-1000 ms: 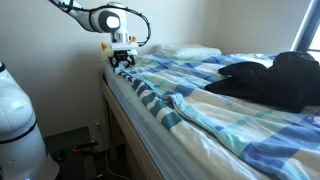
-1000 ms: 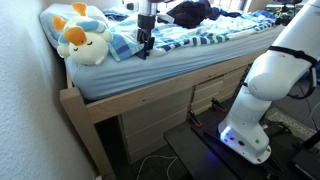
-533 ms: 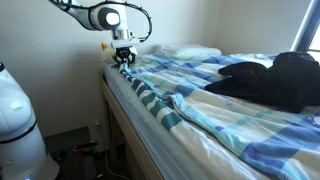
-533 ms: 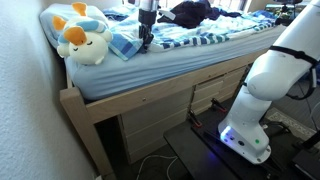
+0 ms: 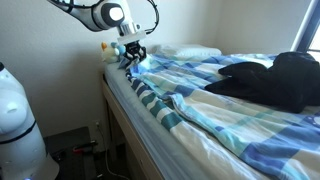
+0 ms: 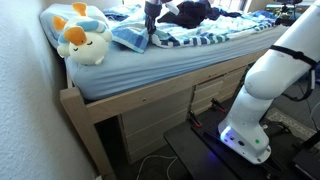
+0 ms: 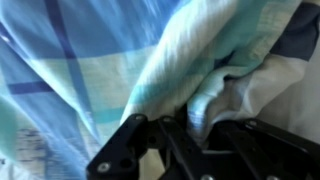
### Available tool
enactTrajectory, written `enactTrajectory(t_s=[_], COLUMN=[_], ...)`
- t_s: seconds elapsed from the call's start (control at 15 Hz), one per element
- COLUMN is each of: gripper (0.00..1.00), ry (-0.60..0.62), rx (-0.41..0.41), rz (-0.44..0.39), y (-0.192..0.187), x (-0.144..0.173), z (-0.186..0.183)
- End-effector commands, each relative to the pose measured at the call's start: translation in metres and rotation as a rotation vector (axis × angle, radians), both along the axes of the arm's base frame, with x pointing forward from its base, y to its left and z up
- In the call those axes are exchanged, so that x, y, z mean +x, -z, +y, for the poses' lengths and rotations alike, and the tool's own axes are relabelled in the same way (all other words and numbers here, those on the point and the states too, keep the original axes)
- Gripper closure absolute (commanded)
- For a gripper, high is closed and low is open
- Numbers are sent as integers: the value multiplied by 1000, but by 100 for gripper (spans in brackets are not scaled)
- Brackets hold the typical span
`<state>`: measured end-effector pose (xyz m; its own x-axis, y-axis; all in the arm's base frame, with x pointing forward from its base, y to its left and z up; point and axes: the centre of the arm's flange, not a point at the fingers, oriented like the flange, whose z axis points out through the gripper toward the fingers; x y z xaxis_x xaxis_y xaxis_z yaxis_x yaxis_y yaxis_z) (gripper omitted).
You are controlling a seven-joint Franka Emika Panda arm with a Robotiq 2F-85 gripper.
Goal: Place the stuffed duck under the the duvet cover
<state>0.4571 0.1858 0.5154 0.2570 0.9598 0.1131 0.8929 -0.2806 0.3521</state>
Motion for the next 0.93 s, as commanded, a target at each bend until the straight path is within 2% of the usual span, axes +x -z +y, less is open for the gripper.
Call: enactTrajectory(t_s=[0.0, 0.4, 0.67, 0.87], gripper=[97, 97, 97, 97], ry=[137, 377, 510, 578], rx=[-20, -95, -142, -158], rz=[-140, -311, -382, -381], y=[-34, -82, -85, -71], x=[-8, -32, -51, -59], z=[-55, -155, -220, -258])
